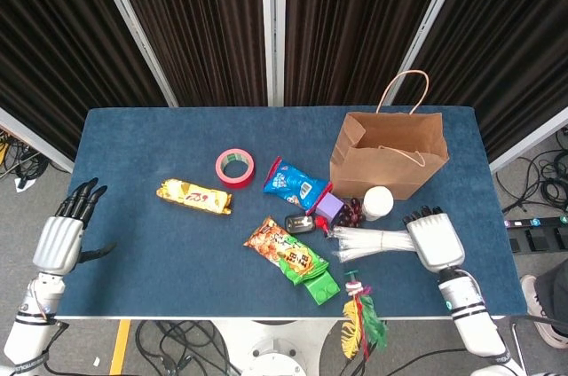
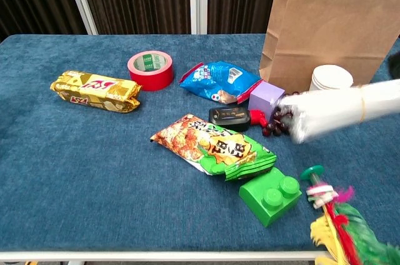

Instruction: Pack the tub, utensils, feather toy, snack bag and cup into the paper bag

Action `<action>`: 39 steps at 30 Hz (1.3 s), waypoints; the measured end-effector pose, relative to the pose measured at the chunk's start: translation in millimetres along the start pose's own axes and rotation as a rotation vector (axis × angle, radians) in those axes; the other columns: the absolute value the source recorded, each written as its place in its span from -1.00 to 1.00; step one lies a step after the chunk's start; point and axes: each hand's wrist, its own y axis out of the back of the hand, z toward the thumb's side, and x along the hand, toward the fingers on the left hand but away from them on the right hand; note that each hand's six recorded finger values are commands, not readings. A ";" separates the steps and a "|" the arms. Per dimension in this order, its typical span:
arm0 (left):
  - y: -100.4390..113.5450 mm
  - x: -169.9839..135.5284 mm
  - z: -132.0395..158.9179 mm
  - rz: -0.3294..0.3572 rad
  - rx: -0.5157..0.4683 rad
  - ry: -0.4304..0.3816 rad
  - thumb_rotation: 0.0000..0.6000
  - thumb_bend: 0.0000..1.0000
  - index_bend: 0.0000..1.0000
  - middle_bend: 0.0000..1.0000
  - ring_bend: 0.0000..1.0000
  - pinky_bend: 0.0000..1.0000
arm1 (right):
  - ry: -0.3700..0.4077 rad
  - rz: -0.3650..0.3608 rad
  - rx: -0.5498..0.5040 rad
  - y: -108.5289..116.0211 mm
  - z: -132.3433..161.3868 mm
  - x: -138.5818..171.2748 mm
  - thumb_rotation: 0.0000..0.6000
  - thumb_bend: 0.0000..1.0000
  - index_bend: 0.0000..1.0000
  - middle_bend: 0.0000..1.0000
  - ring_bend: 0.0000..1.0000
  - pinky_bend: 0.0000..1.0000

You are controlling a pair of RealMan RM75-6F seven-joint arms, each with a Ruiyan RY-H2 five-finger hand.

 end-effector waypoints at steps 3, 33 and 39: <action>-1.0 0.6 2.3 -0.002 -0.001 -0.005 1.00 -0.83 -0.77 -0.82 -0.93 -0.61 | -0.043 -0.088 -0.009 32.5 -13.6 5.9 1.00 -0.78 0.18 0.06 -0.25 -0.05; -2.3 3.0 4.4 -0.012 0.006 -0.011 1.00 -0.83 -0.77 -0.82 -0.93 -0.61 | -0.328 -0.518 0.048 222.4 -63.6 -80.4 1.00 -0.77 0.18 0.06 -0.25 -0.02; -1.9 3.4 2.2 -0.012 0.004 -0.004 1.00 -0.83 -0.77 -0.83 -0.93 -0.61 | -0.363 -0.494 0.173 219.1 -64.6 -106.5 1.00 -0.77 0.18 0.06 -0.25 -0.02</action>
